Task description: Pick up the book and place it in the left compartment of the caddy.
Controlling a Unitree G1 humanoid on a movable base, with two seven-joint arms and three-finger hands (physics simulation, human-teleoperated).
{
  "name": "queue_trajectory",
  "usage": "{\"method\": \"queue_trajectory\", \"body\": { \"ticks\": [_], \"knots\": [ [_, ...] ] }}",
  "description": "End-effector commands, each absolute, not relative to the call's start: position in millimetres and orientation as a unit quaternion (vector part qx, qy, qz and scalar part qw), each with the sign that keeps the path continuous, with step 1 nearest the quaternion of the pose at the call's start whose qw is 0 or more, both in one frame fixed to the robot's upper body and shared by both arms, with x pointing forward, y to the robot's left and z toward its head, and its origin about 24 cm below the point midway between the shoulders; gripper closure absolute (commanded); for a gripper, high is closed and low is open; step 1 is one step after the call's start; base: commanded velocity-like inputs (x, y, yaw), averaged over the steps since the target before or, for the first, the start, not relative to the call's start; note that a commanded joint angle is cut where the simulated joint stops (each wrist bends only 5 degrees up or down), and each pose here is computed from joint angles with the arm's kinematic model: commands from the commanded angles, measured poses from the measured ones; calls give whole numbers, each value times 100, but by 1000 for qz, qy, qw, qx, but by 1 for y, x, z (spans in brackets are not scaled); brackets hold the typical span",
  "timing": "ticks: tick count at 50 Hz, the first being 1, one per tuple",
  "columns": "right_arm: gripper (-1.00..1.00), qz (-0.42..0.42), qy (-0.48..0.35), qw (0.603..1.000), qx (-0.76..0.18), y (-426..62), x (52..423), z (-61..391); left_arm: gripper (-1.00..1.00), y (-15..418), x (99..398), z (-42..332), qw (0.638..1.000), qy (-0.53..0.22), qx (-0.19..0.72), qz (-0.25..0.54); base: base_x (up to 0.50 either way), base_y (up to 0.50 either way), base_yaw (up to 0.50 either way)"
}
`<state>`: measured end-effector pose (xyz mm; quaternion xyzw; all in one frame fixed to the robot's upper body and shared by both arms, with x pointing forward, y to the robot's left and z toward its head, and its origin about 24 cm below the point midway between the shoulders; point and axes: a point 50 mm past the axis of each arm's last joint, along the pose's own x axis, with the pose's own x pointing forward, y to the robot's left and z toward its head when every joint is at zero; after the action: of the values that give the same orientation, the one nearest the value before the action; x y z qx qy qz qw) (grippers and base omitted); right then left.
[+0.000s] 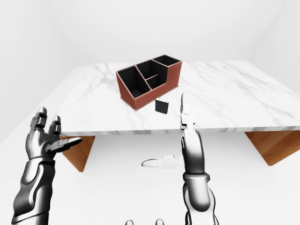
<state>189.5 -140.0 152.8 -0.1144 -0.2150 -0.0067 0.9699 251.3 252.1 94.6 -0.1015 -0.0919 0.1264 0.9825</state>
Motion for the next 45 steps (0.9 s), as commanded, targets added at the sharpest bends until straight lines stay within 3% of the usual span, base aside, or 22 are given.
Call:
{"method": "queue_trajectory", "body": {
  "ticks": [1, 45],
  "knots": [
    [-100, -8, -213, 972, -99, -142, 190, 152, -100, 250, 252, 96, 982, -95, -103, 125, 50, 0, 0],
    [-100, -5, -203, 973, -112, -142, 188, 148, -100, 251, 250, 100, 981, -104, -106, 124, 50, 0, 0]
  ]
}}
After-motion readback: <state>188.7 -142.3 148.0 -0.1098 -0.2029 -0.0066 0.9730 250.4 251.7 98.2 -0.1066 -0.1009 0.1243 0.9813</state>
